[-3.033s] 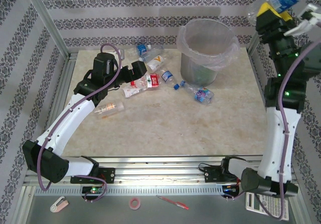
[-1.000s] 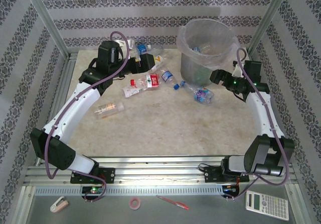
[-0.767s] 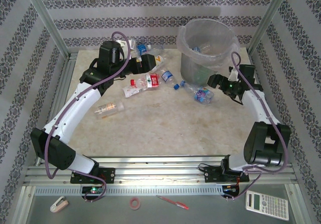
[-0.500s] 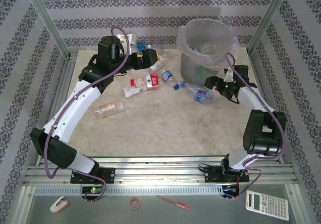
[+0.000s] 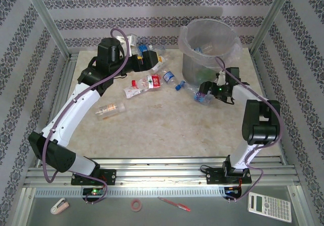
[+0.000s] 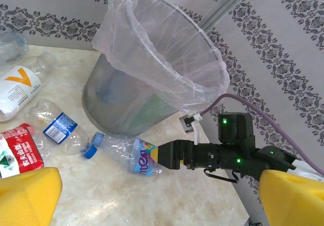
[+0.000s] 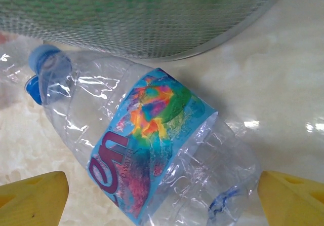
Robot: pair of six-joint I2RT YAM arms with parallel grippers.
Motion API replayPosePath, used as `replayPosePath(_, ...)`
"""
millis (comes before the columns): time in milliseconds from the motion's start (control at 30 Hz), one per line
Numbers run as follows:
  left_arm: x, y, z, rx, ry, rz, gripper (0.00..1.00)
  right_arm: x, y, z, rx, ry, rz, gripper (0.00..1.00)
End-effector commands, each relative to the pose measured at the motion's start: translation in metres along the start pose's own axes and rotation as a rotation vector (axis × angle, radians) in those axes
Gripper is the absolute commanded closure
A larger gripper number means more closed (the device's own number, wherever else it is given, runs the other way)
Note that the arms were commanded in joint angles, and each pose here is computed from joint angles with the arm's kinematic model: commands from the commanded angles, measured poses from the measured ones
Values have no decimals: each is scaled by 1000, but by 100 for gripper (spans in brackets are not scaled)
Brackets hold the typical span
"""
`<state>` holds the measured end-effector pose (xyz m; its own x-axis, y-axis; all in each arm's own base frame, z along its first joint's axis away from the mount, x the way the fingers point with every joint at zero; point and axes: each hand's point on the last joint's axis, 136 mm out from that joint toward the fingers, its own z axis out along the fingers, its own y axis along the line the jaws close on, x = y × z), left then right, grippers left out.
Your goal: Throw the plastic bottles in the bin
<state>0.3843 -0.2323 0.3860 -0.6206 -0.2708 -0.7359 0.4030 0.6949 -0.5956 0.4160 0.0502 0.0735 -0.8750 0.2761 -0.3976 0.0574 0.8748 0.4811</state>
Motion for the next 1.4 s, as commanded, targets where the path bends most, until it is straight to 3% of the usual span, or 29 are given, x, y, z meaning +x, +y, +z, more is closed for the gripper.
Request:
replayPosePath(0, 1, -6, -8, -3, -11, 5, 0, -4, 5, 5, 19, 7, -62, 4)
replayPosePath(1367, 6, -1, -9, -16, -4, 16, 0, 33, 27, 43, 139, 190, -164, 11)
